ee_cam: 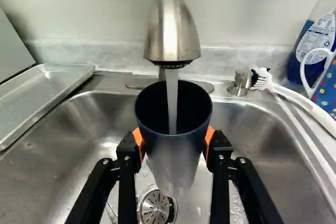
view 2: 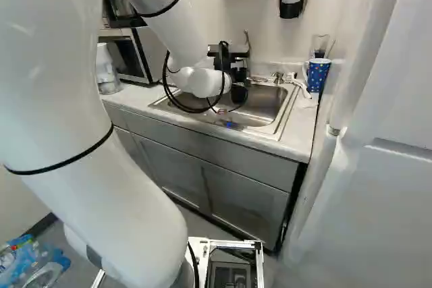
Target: Rinse the cup and place it in the tray
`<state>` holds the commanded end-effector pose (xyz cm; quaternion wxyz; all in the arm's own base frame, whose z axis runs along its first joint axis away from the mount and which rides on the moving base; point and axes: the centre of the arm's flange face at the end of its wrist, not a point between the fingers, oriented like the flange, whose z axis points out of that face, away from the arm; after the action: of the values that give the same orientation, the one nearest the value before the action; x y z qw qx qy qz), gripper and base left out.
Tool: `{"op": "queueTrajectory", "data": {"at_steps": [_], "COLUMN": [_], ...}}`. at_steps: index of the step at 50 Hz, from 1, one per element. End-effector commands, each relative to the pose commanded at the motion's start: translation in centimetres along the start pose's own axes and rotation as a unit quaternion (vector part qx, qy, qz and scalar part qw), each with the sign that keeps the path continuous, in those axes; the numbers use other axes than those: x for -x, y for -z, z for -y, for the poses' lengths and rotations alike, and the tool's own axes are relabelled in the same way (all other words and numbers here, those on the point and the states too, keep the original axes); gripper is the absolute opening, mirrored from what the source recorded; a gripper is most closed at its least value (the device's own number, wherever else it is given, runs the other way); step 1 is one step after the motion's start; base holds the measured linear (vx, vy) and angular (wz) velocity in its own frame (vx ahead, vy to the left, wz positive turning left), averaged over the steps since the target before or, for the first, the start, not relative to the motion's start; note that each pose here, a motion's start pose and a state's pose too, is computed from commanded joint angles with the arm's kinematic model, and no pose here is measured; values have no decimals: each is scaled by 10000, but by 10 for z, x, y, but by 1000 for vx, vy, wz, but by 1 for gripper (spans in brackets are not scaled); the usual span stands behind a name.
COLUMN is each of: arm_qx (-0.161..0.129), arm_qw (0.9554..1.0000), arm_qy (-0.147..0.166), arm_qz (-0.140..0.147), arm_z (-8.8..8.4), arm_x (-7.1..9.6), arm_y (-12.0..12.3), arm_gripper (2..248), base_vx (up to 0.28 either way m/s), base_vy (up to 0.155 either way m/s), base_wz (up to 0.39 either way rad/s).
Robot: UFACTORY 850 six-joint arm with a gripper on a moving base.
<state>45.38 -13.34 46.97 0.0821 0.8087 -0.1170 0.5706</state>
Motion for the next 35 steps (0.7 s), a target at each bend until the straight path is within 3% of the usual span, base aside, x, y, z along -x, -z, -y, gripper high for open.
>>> {"op": "queueTrajectory", "data": {"at_steps": [35], "arm_qx": [0], "arm_qw": [10000], "arm_qy": [0], "arm_qz": [0], "arm_z": [0], "arm_x": [0], "arm_y": [0], "arm_gripper": [125], "base_vx": [0], "base_vy": [0], "base_wz": [0]}}
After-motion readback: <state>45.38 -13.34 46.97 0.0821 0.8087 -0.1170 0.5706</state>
